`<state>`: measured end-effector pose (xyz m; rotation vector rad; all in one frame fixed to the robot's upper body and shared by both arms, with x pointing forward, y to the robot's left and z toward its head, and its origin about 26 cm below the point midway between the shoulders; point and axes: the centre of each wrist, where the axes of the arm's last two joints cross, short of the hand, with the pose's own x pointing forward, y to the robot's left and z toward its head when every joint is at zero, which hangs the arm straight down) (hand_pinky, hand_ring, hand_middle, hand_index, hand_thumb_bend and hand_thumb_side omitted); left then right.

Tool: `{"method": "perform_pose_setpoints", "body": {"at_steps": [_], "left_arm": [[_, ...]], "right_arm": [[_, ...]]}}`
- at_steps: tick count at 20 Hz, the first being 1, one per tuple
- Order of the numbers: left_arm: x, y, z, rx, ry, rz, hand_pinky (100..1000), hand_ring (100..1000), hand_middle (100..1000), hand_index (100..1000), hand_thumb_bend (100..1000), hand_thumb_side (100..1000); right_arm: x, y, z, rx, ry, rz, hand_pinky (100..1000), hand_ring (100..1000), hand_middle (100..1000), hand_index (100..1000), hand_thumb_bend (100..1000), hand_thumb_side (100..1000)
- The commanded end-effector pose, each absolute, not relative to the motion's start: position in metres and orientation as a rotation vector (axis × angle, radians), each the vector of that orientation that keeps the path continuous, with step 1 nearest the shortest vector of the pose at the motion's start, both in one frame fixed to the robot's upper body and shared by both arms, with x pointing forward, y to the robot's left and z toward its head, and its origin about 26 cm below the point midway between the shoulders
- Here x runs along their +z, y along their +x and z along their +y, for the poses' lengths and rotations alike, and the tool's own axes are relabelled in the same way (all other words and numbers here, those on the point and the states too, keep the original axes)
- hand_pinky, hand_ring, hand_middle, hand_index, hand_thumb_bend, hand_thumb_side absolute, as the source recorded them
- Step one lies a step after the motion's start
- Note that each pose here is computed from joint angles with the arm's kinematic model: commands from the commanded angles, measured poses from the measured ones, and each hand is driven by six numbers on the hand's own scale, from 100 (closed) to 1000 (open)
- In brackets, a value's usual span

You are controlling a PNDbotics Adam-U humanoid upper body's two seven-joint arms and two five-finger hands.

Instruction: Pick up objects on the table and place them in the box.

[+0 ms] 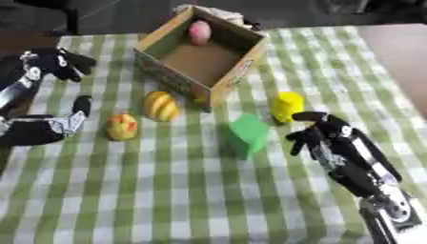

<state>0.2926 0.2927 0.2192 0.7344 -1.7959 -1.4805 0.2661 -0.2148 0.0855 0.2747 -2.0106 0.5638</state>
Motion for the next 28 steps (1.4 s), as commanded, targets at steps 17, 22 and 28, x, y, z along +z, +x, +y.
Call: {"method": "perform_pose_setpoints", "body": {"at_steps": [17, 22, 28], "left_arm": [[0.201, 0.36, 0.276, -1.885, 1.001, -1.198, 766, 681, 735, 904, 377, 370], [0.184, 0.38, 0.28, -1.869, 1.002, -1.149, 773, 692, 745, 913, 389, 376], [0.176, 0.392, 0.28, -1.854, 1.002, -1.144, 773, 695, 748, 916, 373, 367]], "right_arm": [[0.089, 0.266, -0.215, 0.605, 0.282, -2.015, 726, 466, 245, 781, 100, 519], [0.089, 0.265, -0.214, 0.605, 0.288, -2.017, 726, 466, 245, 780, 100, 517], [0.09, 0.266, -0.214, 0.604, 0.293, -2.019, 726, 466, 246, 780, 100, 518]]}}
